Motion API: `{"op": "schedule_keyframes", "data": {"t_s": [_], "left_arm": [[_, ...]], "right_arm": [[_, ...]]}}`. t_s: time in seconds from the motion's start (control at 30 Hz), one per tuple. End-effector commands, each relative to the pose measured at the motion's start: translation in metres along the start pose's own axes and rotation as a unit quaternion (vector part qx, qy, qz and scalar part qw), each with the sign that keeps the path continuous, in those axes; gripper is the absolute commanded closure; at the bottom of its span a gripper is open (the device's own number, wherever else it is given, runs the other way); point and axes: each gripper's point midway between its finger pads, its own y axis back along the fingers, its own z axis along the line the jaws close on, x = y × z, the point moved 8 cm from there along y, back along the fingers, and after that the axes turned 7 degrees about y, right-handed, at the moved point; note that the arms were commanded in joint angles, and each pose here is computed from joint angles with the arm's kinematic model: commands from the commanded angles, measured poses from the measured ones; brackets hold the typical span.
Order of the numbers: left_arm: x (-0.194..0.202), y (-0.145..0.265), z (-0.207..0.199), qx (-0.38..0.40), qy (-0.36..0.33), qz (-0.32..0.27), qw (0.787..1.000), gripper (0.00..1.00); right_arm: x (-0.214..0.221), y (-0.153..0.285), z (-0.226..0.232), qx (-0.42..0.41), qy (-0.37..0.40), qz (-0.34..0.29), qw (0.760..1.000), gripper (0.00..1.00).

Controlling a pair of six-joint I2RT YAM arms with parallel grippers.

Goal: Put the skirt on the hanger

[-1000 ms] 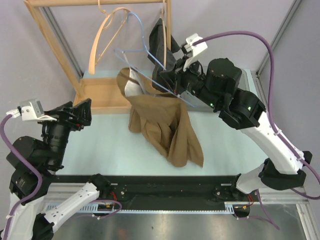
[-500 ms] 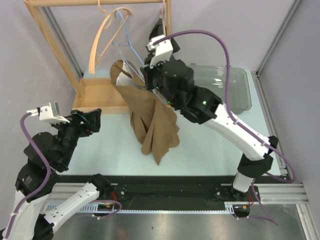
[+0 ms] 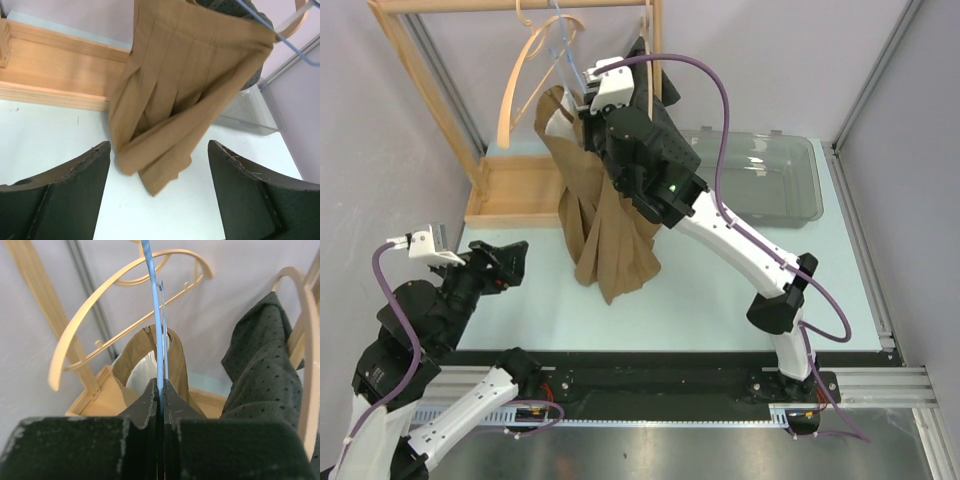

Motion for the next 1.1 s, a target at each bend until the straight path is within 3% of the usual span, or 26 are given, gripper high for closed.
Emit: {"op": "schedule_keyframes", "data": {"t_s": [0.0,0.3,0.63,1.03,1.07], "left_arm": [[0.008,0.002,0.003,0.008,-0.001,0.015,1.000,0.17],[0.021,-0.020,-0.003,0.028,-0.014,0.010,0.999,0.14],[0.055,-0.065,-0.019,0.046,-0.042,0.059,0.996,0.13],[0.065,-0.074,-0.018,0.040,-0.050,0.074,0.995,0.11],[0.065,-0.073,-0.018,0.039,-0.050,0.074,0.995,0.11]], "right_arm": [[-0.068,-0.006,-0.041,0.075,-0.080,-0.136,0.985,1.00],[-0.049,-0.060,-0.081,0.107,-0.082,-0.182,0.974,1.00],[0.001,-0.108,-0.091,0.062,-0.093,-0.165,0.980,1.00],[0.019,-0.099,-0.060,0.035,-0.087,-0.130,0.987,1.00],[0.014,-0.093,-0.058,0.037,-0.088,-0.132,0.987,0.95]]}}
